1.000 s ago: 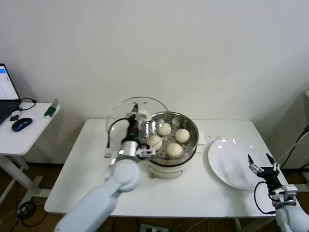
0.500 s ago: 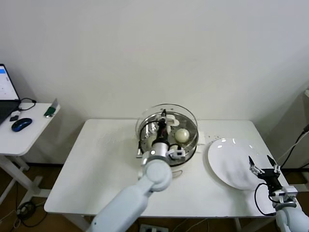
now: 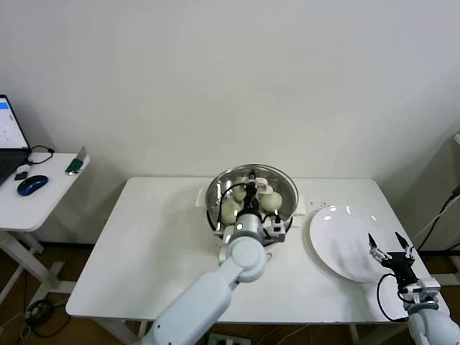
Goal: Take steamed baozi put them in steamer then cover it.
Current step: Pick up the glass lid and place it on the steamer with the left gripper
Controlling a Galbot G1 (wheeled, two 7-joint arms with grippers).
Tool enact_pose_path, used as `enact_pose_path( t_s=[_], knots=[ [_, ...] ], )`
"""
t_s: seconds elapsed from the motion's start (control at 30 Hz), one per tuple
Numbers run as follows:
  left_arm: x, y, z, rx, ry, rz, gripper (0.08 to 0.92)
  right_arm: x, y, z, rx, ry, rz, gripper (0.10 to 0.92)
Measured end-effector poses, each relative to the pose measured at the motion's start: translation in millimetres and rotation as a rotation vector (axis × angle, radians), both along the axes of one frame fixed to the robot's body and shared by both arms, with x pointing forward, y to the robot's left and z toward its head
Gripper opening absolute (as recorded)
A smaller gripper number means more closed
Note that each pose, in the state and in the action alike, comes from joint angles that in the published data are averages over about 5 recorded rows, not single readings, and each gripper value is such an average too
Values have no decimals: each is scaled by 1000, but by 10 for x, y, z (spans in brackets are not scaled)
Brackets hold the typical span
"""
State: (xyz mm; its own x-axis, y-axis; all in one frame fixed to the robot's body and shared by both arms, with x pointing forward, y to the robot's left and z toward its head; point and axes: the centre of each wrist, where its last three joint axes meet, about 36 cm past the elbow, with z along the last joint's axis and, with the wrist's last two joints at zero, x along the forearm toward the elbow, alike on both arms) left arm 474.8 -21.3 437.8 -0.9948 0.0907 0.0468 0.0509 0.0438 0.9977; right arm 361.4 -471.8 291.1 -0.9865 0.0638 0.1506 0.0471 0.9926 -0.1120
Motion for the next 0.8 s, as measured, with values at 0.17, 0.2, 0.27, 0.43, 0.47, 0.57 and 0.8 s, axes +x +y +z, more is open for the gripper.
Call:
enact_pose_path(
  t_s=[0.17, 0.2, 0.27, 0.43, 0.47, 0.57, 0.8],
  knots=[
    [26, -9, -33, 10, 9, 6, 150, 8, 9, -7, 1, -1, 0, 823],
    [29, -11, -37, 12, 9, 7, 150, 9, 12, -10, 1, -1, 1, 823],
    [31, -16, -43, 14, 10, 9, 150, 11, 19, -17, 1, -1, 2, 823],
    [48, -16, -65, 19, 14, 15, 150, 18, 35, -29, 1, -1, 5, 823],
    [52, -14, -69, 21, 14, 16, 150, 21, 38, -29, 1, -1, 5, 823],
    [60, -9, -82, 23, 16, 20, 150, 24, 43, -31, 1, -1, 7, 823],
    [55, 6, -116, 29, 19, 24, 150, 24, 41, -30, 0, -2, 8, 823]
  ],
)
